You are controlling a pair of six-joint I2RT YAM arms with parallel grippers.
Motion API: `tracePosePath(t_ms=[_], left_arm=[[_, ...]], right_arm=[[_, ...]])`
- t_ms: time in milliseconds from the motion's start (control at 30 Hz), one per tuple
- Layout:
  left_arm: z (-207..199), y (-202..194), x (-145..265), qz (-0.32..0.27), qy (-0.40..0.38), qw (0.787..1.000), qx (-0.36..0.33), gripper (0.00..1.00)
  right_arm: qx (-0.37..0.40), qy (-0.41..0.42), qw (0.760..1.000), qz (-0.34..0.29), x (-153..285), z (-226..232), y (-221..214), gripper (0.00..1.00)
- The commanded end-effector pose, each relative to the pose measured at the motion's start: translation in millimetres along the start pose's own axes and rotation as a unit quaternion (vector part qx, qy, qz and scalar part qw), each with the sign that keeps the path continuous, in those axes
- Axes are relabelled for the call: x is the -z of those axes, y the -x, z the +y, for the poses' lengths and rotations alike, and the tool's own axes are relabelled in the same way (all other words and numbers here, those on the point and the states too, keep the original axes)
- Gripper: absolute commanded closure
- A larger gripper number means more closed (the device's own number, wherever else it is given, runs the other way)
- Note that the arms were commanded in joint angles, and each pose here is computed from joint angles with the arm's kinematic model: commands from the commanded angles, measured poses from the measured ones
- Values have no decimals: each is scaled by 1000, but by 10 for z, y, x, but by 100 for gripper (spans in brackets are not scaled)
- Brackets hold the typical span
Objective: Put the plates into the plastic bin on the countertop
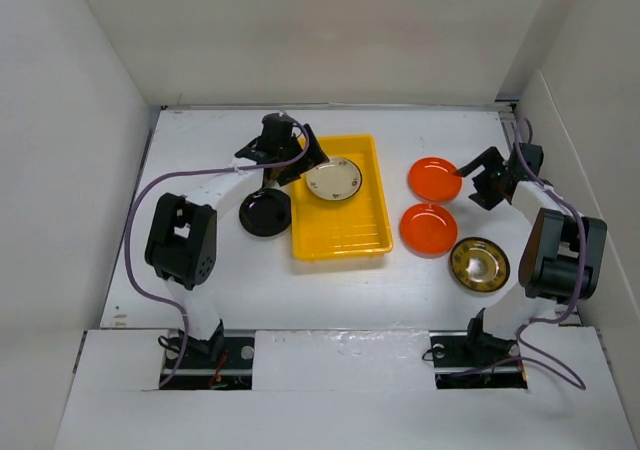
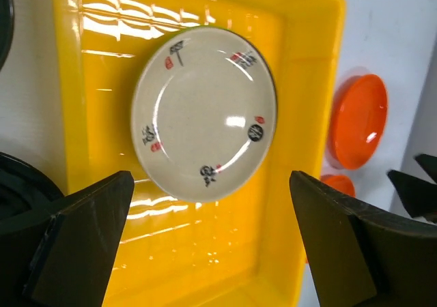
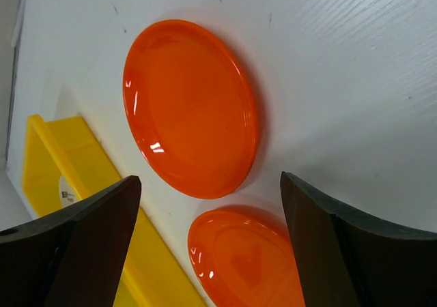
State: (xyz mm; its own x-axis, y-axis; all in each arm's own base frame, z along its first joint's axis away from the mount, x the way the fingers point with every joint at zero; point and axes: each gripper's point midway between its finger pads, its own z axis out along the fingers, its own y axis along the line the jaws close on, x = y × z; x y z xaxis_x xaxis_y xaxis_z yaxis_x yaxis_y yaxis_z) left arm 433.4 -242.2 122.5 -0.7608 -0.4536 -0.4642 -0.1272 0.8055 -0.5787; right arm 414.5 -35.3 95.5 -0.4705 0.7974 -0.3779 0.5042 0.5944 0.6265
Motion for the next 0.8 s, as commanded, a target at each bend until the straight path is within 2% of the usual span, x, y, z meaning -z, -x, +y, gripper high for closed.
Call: tracePosePath(t_ms=[0, 100, 267, 400, 467, 500, 600, 633, 733, 767], left_arm=[[-601, 321, 523, -46, -82, 995, -30, 0], [-802, 389, 841, -59, -106, 991, -47, 0], [-856, 522, 1388, -97, -104, 988, -52, 0], [-543, 708, 1559, -117, -76, 990, -22, 0], [-365, 681, 1538, -112, -63, 992, -13, 0], [-332, 692, 1546, -113, -66, 991, -6, 0], [-94, 683, 1455, -99, -58, 993, 15, 0], [-33, 666, 1433, -95, -54, 994, 19, 0], [56, 640, 1411, -92, -50, 994, 29, 0], [130, 673, 1390, -101, -40, 994, 33, 0]], right_arm=[[20, 34, 999, -5, -68, 274, 149, 13], [9, 8, 1000, 16, -228, 121, 80, 23], [-12, -7, 1000, 28, -362, -14, 44, 27], [-11, -22, 999, 45, -491, -43, -39, 30], [-7, -28, 999, 44, -534, -79, -29, 31], [-8, -31, 998, 48, -577, -102, -35, 34], [-8, -38, 997, 61, -640, -107, -86, 49], [-5, -44, 997, 68, -687, -169, -127, 60], [0, -50, 996, 79, -747, -186, -176, 78], [0, -50, 996, 80, -748, -187, -176, 93]])
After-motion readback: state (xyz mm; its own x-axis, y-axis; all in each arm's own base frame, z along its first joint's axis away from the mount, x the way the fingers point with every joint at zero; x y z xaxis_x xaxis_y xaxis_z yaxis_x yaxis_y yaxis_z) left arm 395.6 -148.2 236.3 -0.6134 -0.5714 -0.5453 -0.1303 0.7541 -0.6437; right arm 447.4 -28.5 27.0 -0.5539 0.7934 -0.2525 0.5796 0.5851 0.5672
